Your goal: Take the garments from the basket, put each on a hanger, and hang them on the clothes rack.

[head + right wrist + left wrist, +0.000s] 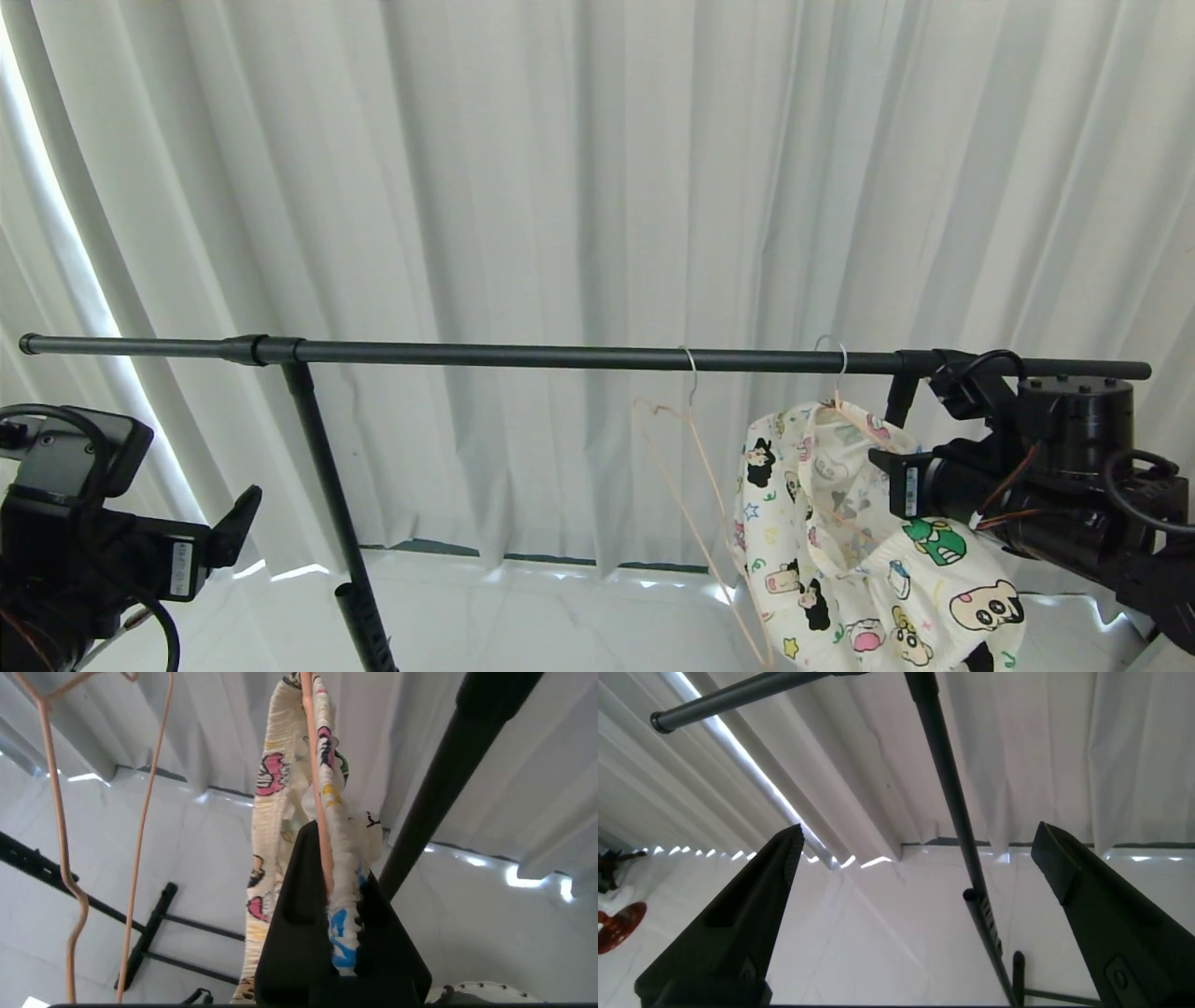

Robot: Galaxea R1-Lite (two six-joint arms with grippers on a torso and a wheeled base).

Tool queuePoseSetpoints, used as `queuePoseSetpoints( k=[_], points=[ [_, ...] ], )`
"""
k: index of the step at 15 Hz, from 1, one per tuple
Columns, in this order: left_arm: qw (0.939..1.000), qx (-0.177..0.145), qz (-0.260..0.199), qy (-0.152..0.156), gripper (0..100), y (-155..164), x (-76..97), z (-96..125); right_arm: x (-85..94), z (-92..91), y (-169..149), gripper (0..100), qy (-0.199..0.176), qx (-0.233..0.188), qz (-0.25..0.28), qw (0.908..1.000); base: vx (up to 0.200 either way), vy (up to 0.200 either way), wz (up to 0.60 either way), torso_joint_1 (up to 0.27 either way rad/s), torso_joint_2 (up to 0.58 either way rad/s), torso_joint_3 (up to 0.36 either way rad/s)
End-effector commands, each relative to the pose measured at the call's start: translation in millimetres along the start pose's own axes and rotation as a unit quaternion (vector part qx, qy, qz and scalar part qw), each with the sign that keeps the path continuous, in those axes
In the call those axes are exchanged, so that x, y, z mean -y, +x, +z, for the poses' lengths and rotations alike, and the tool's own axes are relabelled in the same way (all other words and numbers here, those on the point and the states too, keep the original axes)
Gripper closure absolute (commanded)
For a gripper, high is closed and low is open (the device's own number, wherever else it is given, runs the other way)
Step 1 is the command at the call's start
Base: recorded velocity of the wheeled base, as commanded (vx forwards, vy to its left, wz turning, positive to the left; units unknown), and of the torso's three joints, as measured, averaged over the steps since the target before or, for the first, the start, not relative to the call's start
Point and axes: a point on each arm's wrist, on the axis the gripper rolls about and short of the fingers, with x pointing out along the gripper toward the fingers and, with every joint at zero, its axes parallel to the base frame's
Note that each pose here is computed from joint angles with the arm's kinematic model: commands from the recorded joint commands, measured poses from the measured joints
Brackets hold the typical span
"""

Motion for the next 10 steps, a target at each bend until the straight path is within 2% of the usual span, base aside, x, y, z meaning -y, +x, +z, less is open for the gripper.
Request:
queuePoseSetpoints(
  k=[1, 4, 5, 8, 10],
  points=[
    [1.0000, 0.000, 0.001, 0.000, 0, 0, -0.1, 0, -0.2, -1.0, 7, 100, -0.002, -0.006, 0.000, 1.0000, 0.000, 0.000, 0.00, 0.000, 0.00, 0.000],
    [1.0000, -0.003, 0.000, 0.001, 0, 0, 0.4, -1, -4.4, 1.5, 8, 100, -0.009, -0.001, 0.005, 0.9999, 0.000, 0.000, 0.00, 0.000, 0.00, 0.000],
    [1.0000, -0.004, -0.001, 0.001, 0, 0, 0.6, -2, -4.6, 0.6, 7, 0, -0.008, -0.002, 0.005, 1.0000, 0.000, 0.000, 0.00, 0.000, 0.00, 0.000],
    [1.0000, -0.005, -0.001, 0.000, 0, 0, 0.8, -2, -9.1, 17.2, -11, 0, -0.015, 0.038, 0.015, 0.9991, 0.000, 0.000, 0.00, 0.000, 0.00, 0.000],
    [1.0000, -0.004, -0.001, 0.000, 0, 0, 0.7, -2, -14.0, 23.3, -33, 0, -0.025, 0.046, 0.025, 0.9983, 0.000, 0.000, 0.00, 0.000, 0.00, 0.000]
  ],
)
